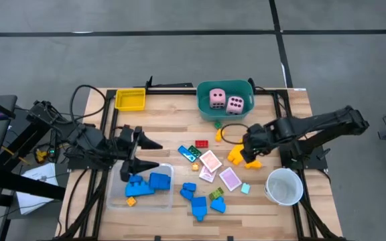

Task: Pick & Place Toys
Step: Put the yellow game piece into the transparent bin

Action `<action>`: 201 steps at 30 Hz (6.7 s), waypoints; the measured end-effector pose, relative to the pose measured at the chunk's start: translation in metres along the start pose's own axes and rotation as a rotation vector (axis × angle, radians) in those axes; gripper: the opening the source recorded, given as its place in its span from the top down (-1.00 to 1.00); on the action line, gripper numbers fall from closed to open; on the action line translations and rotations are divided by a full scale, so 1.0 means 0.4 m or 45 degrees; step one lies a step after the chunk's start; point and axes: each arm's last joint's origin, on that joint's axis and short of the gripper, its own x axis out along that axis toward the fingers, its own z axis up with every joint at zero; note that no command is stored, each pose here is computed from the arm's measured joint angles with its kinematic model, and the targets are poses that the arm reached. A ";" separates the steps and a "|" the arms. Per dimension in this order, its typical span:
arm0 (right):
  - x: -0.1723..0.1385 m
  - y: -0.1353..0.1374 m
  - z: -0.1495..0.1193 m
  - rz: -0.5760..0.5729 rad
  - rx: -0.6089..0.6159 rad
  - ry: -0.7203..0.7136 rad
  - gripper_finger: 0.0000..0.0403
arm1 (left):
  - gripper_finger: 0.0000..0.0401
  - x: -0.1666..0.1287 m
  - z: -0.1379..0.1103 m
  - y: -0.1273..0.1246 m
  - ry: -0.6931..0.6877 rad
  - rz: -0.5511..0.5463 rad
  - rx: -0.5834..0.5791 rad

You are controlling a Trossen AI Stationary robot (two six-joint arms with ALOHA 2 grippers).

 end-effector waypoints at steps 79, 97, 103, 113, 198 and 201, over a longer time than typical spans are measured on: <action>0.361 -0.056 -0.022 -0.019 -0.196 0.182 -0.25 | -0.64 0.009 0.011 0.024 -0.026 0.060 0.038; 0.175 -0.071 -0.006 0.579 0.170 -0.190 -0.25 | -0.62 0.012 0.015 0.031 -0.033 0.078 0.037; 0.085 -0.052 0.029 0.982 0.306 -0.533 -0.25 | -0.60 0.018 0.024 0.050 -0.054 0.128 0.033; 0.004 -0.008 0.090 1.428 0.309 -0.893 -0.25 | -0.58 0.033 0.042 0.096 -0.122 0.336 0.139; -0.108 0.289 0.328 1.398 -0.504 -0.884 -0.29 | -0.32 -0.002 0.020 0.123 0.039 0.455 0.189; -0.085 0.307 0.329 1.435 -0.581 -0.833 -0.29 | -0.32 -0.072 0.038 0.116 0.004 0.396 0.119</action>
